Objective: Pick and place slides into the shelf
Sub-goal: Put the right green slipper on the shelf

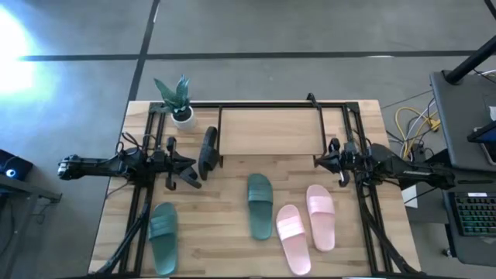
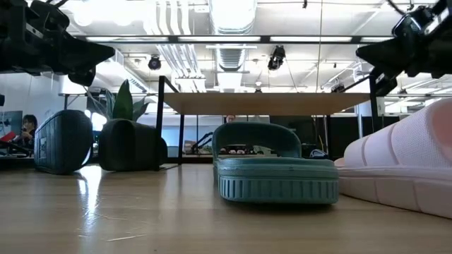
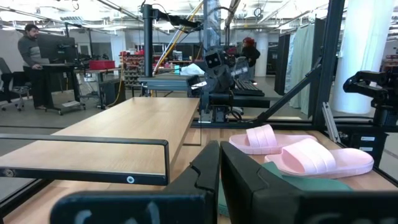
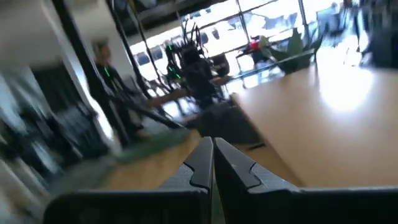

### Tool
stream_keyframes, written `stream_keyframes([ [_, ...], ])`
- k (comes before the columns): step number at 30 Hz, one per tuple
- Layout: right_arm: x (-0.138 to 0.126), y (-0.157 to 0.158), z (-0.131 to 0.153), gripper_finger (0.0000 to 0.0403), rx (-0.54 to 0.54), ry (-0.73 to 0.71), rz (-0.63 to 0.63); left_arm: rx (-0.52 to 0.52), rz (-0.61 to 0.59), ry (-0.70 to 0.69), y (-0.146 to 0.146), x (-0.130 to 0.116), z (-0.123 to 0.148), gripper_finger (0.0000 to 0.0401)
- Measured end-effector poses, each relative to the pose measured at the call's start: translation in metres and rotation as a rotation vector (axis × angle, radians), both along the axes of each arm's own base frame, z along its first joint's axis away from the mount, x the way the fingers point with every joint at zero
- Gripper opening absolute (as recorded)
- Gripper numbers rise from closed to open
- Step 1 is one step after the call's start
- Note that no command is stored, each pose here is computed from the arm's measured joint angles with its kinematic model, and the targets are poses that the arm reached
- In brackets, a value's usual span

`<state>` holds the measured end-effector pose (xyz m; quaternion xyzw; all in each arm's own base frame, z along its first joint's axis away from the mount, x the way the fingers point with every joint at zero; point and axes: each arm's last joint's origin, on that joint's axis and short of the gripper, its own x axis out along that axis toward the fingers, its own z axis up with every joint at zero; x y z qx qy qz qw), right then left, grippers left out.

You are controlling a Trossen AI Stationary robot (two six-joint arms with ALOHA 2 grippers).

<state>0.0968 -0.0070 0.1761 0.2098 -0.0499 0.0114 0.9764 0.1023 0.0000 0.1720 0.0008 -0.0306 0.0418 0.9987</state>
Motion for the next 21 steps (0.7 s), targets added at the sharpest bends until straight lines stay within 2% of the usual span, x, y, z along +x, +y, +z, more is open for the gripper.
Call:
stream_keyframes([
  [3,0.000,0.000,0.002,0.0008,0.321,-0.025,0.032,0.000,0.000,0.000,0.000,0.000,0.000,0.0000],
  [5,-0.001,-0.001,0.004,0.0009,0.495,-0.055,0.022,0.000,0.000,0.000,0.000,0.000,0.000,0.0000],
  [7,-0.001,-0.002,0.008,0.0009,0.571,-0.101,0.003,0.000,0.000,0.000,0.000,0.000,0.000,0.0000],
  [9,-0.003,-0.003,0.016,0.0009,0.564,-0.192,-0.001,0.000,0.000,0.000,0.000,0.000,0.000,0.0000],
  [12,-0.008,-0.002,0.034,0.0009,0.459,-0.386,0.021,0.000,0.000,0.000,0.000,0.000,0.000,0.0000],
  [15,-0.014,0.001,0.050,0.0009,0.369,-0.549,0.094,0.000,0.000,0.000,0.000,0.000,0.000,0.0000],
  [18,-0.015,0.004,0.057,0.0009,0.328,-0.612,0.175,0.000,0.000,0.000,0.000,0.000,0.000,0.0000],
  [21,-0.009,0.007,0.065,0.0009,0.330,-0.558,0.233,-0.002,0.020,-0.016,0.001,0.000,0.002,0.0000],
])
